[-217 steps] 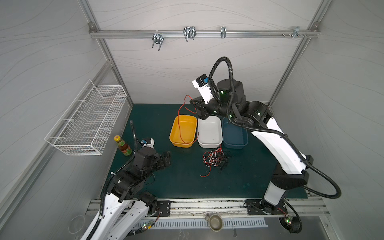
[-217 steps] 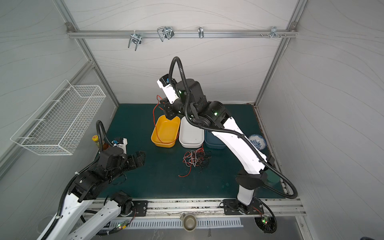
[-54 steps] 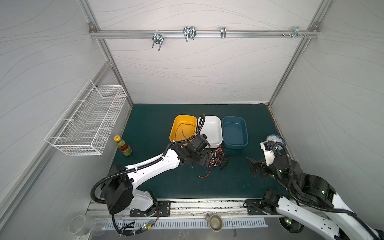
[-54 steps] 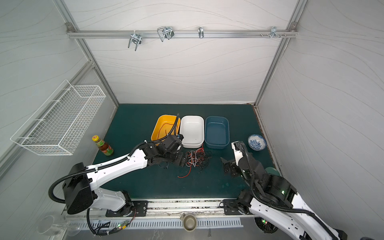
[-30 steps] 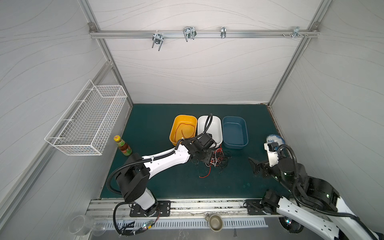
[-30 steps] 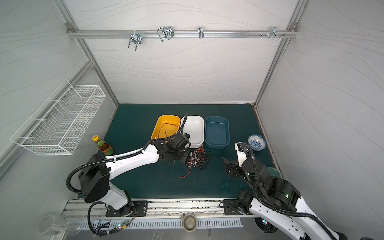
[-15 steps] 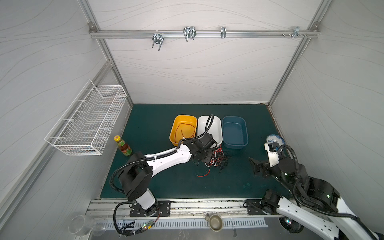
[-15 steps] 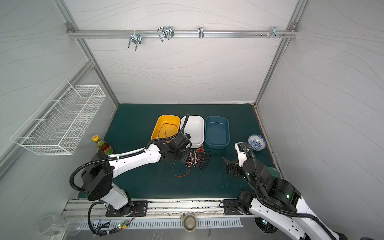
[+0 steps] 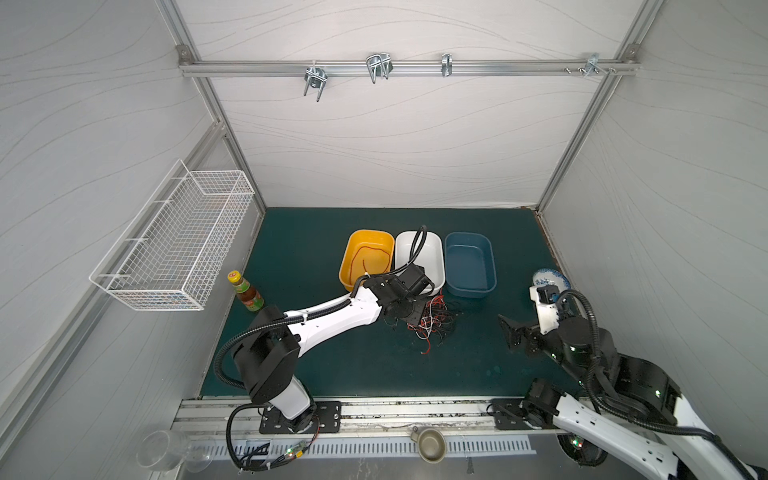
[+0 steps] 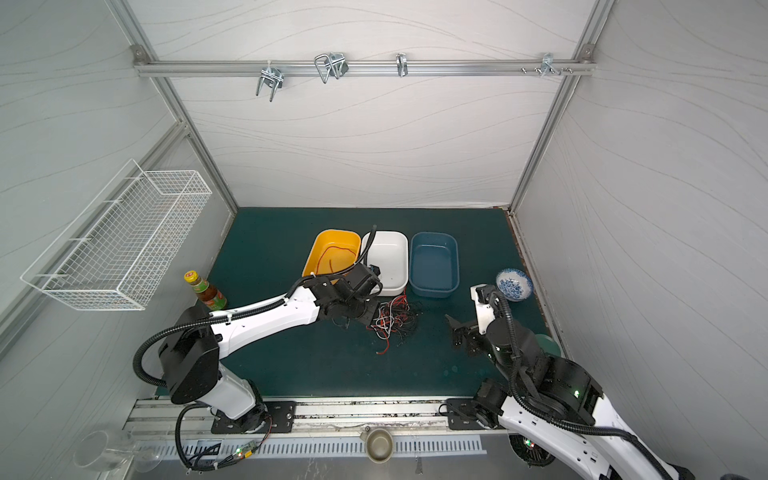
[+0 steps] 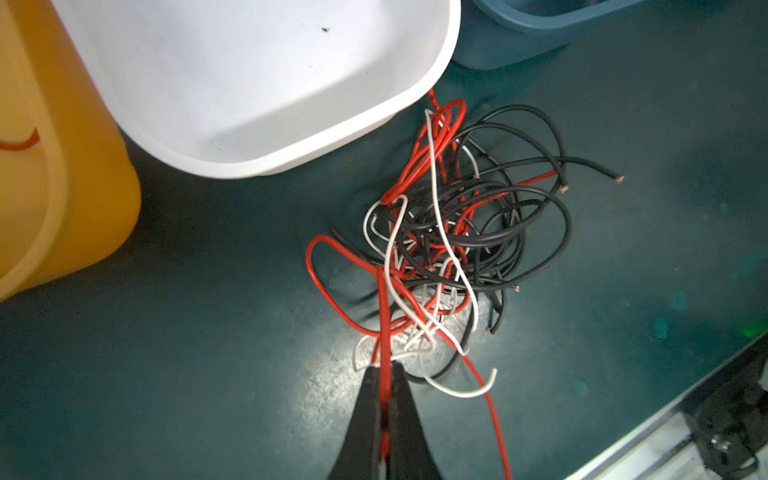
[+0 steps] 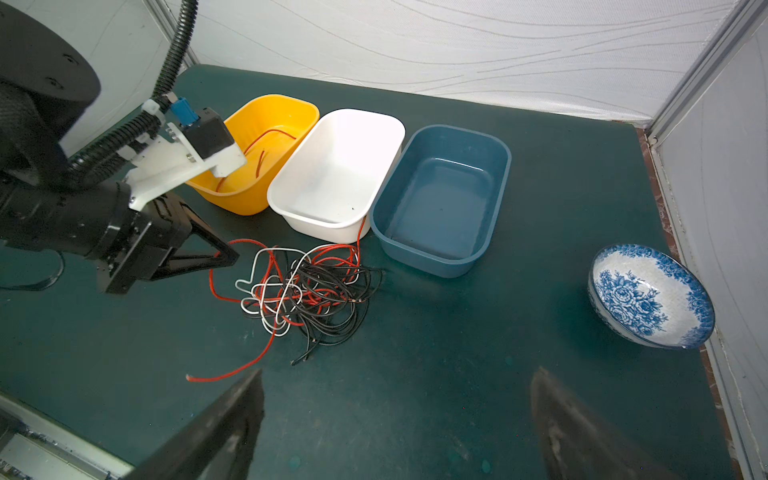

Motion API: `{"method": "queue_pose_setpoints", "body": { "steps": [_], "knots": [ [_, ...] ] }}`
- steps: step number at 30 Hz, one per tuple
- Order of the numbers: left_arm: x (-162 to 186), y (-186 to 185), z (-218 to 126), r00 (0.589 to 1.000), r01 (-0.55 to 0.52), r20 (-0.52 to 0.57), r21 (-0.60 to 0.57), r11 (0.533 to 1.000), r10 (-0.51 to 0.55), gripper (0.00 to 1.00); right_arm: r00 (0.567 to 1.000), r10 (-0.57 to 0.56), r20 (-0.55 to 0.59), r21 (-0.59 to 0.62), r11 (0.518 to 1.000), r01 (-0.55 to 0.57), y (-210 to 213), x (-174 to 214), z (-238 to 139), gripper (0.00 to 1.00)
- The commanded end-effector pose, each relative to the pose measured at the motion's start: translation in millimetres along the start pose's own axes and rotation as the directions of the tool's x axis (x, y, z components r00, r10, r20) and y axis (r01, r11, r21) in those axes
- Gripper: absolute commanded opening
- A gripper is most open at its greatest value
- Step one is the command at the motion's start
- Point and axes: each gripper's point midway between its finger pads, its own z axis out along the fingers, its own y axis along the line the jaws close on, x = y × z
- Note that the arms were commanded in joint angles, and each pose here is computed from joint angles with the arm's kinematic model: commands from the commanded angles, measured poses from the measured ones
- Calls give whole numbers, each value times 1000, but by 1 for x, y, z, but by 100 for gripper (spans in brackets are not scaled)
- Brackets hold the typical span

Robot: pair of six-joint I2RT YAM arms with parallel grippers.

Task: Untangle the cables
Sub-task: 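Lower the left gripper over the wire pile to grasp a wire, then close the left gripper on a red wire and lift it from the pile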

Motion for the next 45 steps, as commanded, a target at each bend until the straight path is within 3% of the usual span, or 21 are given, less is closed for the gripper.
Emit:
{"method": "queue_pose_setpoints", "body": {
  "steps": [1, 14, 33, 45],
  "knots": [
    [-17, -12, -38, 997, -17, 74, 34, 999, 14, 0, 1000, 6, 13, 1, 1000, -6, -1, 0, -1, 99],
    [-36, -19, -121, 978, -44, 208, 87, 995, 25, 0, 1000, 5, 13, -1, 1000, -5, -1, 0, -1, 99],
    [-66, -20, -247, 907, -109, 418, 133, 985, 44, 0, 1000, 4, 14, 1, 1000, -4, -1, -1, -1, 99],
    [-76, -18, -294, 857, -155, 510, 122, 980, 72, 0, 1000, 6, 12, 1, 1000, -6, -1, 0, -1, 99]
  ]
}}
